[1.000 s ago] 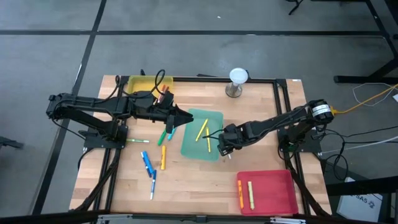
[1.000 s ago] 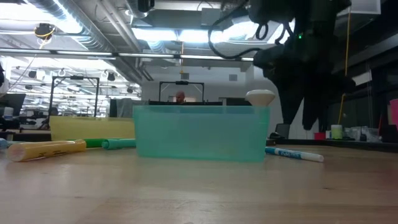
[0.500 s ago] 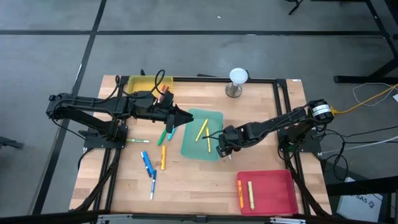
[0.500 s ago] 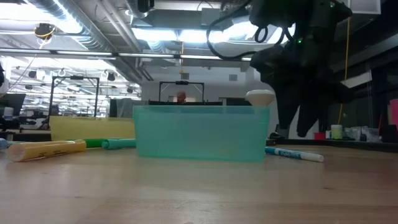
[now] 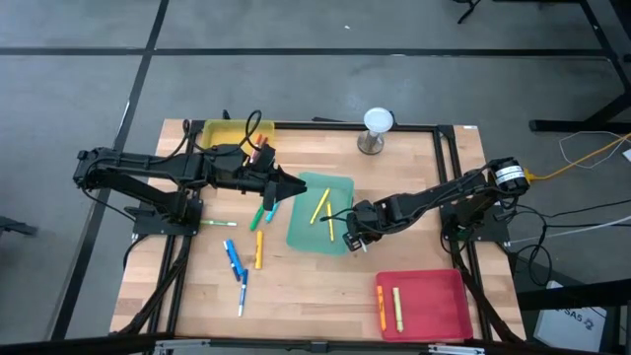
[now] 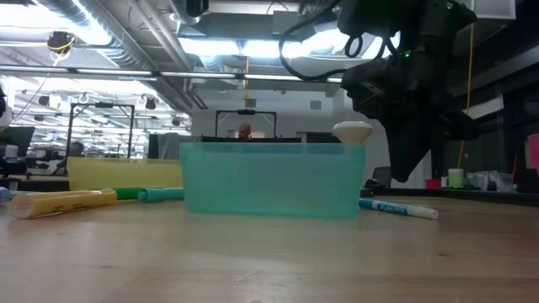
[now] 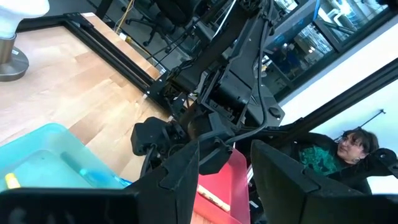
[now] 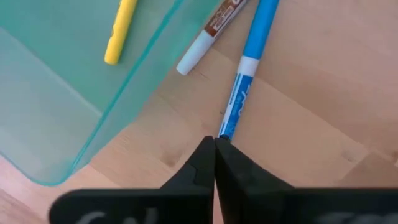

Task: Pick & Place Markers
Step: Put the light blue marker pen into the yellow bin

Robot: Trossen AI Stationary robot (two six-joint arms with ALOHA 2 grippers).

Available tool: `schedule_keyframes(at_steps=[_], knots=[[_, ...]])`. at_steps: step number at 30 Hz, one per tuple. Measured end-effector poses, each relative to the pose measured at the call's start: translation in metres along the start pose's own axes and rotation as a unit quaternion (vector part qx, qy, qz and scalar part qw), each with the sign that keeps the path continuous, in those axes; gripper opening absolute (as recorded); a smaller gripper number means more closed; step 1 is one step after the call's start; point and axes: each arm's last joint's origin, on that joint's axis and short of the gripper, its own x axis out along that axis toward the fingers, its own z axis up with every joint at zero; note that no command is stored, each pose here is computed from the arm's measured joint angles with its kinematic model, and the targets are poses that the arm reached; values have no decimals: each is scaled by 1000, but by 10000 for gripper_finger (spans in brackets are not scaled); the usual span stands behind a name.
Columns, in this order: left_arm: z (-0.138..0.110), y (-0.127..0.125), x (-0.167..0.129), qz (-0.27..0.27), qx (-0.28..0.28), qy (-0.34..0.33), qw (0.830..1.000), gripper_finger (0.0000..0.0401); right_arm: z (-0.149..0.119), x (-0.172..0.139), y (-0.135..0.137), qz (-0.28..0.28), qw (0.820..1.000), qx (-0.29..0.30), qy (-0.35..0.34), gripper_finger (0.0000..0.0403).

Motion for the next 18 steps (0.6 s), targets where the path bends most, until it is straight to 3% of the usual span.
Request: schedule_keyframes(at_steps=[8,18], knots=[[0,0,0,0,-4,0,1000,141,6,5,7,45,999,-17,18,2],[2,-2,0,-8,-4,-8,1000,141,11,20,4,28,999,-31,29,1]])
